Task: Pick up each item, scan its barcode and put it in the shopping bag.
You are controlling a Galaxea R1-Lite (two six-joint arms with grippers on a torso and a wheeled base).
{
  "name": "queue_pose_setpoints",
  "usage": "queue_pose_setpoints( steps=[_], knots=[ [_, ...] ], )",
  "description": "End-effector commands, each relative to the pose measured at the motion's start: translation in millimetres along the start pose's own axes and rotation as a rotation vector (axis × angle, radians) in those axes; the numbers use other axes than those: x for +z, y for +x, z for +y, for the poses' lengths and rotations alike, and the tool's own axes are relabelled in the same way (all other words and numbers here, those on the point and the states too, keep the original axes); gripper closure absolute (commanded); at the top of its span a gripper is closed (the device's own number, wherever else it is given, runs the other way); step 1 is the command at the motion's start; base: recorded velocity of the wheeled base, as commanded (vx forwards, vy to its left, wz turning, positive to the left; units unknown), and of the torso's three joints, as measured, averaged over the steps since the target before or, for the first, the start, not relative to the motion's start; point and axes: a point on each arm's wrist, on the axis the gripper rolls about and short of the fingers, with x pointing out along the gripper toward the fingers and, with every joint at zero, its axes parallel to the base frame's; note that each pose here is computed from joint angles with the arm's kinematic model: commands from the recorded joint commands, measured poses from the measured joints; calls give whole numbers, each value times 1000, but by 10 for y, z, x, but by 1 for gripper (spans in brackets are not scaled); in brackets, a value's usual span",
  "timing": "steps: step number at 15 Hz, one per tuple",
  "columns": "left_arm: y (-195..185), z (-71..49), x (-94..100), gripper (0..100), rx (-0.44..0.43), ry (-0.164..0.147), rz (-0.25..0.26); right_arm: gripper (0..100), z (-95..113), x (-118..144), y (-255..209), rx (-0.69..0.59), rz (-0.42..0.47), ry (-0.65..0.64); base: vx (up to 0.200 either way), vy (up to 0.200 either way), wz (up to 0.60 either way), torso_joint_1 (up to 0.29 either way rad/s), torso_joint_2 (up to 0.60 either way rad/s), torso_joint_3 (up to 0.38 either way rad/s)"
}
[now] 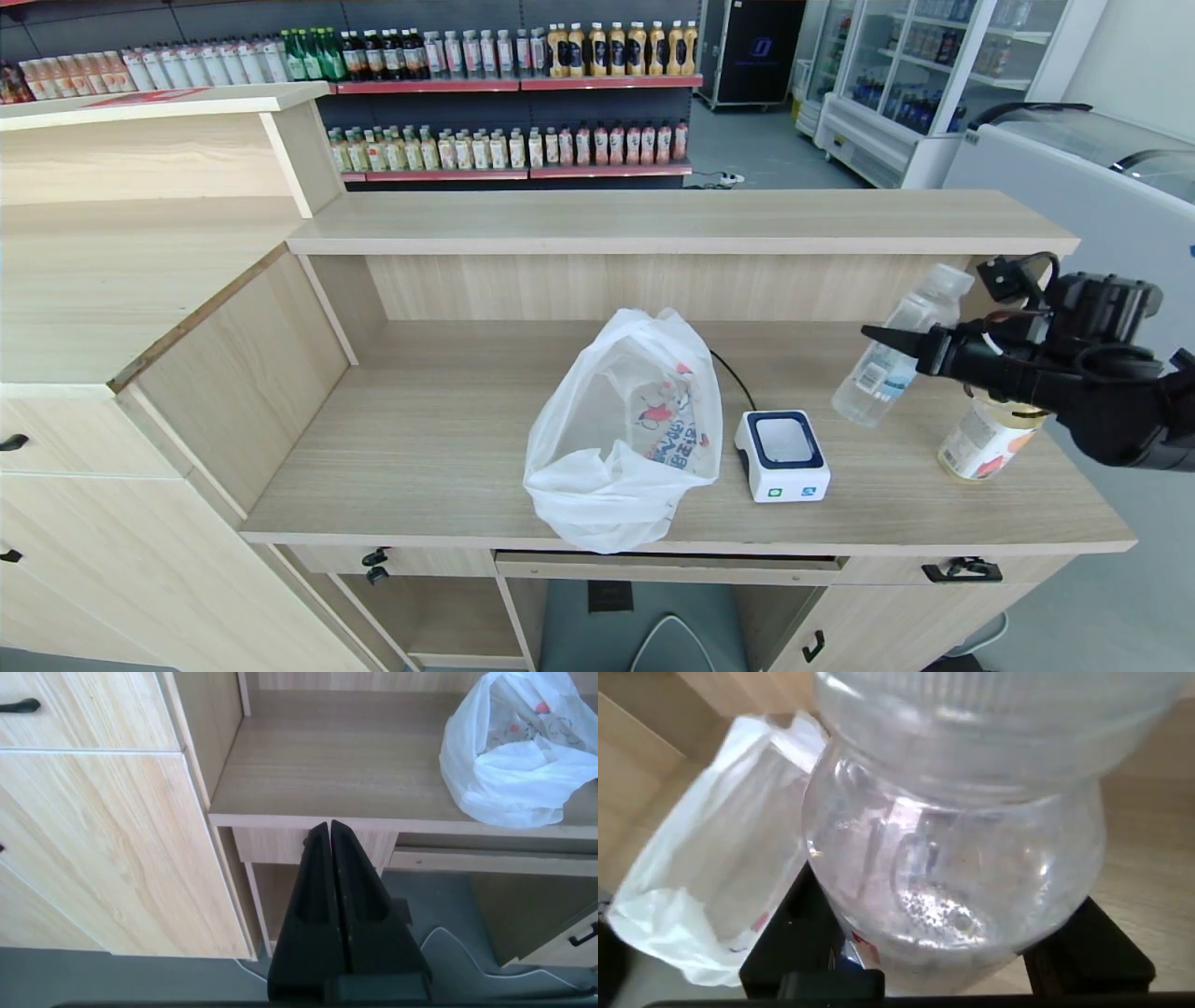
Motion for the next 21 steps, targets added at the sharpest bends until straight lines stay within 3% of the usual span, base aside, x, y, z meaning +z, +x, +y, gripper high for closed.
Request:
queue_pose_setpoints(
  steps=[1,5,9,16,21],
  knots=[
    [0,0,0,100,1,0,0,100,838,768,-353,118,-69,70,0,0,0,0,0,0],
    [0,0,0,100,1,1,0,100,1641,908,-579,206,-37,77,0,0,0,0,0,0],
    [0,0,0,100,1,1,0,100,2126,997,-799,358,-34,143,0,0,0,0,0,0],
    [0,0,0,100,1,0,0,100,2565,1018,-1122,526,7,160,0,0,0,0,0,0],
    [0,0,0,100,1,1,0,100,2689,1082,-1319,623,39,163,0,0,0,0,0,0]
  ],
)
